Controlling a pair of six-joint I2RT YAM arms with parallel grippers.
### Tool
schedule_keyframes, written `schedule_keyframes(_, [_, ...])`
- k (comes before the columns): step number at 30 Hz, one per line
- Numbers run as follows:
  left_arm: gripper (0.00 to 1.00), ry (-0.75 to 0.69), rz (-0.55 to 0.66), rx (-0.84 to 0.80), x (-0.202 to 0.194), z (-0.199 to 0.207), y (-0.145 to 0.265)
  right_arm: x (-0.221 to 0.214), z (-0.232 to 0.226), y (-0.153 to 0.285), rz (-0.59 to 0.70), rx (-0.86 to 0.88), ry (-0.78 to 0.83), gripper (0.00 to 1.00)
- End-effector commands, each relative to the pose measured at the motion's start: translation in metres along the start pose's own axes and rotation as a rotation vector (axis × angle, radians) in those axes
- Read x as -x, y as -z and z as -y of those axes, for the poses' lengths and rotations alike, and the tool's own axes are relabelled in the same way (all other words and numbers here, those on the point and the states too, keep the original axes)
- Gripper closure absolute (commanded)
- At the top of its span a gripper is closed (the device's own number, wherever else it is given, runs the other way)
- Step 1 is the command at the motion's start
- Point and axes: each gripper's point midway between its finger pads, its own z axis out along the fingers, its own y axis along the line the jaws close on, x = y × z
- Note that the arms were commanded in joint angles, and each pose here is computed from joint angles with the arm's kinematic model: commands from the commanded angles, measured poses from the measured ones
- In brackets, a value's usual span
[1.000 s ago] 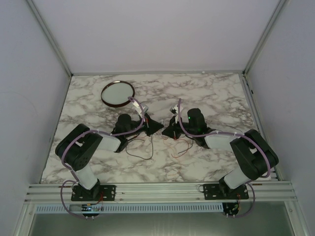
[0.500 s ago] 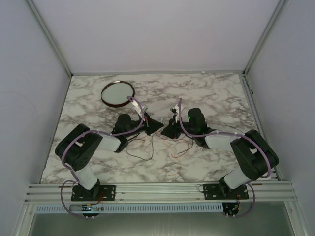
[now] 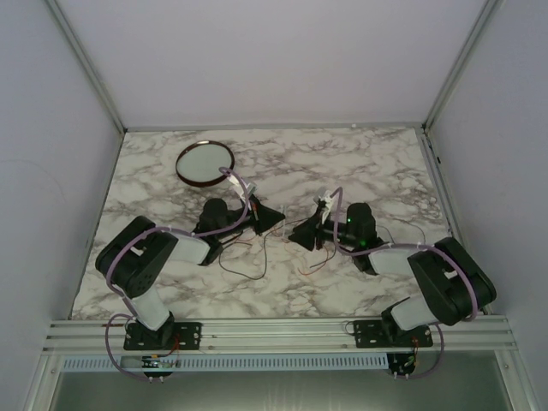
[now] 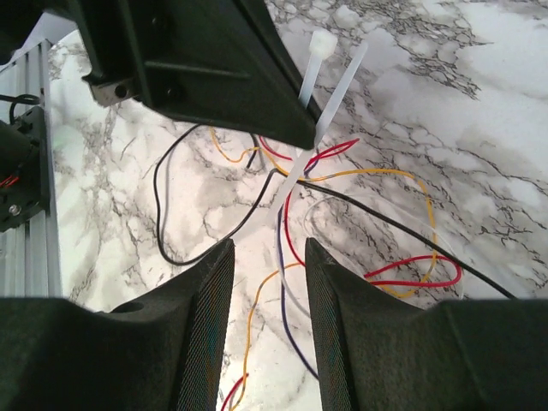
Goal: Zip-tie the wires
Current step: Tie the cable at the center of the board.
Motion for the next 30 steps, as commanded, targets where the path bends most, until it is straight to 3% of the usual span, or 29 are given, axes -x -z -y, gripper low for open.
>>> schedule_keyframes(1, [1.0, -0.054, 0.07, -0.082, 0.026, 0.023, 0.002, 0.034, -0.018, 0.007, 0.151, 0.104, 0.108, 0.61])
schedule_keyframes(11, [1.0, -0.06, 0.055, -0.107, 0.025, 0.029, 0.004, 0.042, -0.017, 0.005, 0.207, 0.132, 0.126, 0.66])
schedule_keyframes(30, [1.0, -0.063, 0.041, -0.135, 0.025, 0.034, 0.003, 0.042, -0.008, -0.012, 0.183, 0.172, 0.05, 0.79])
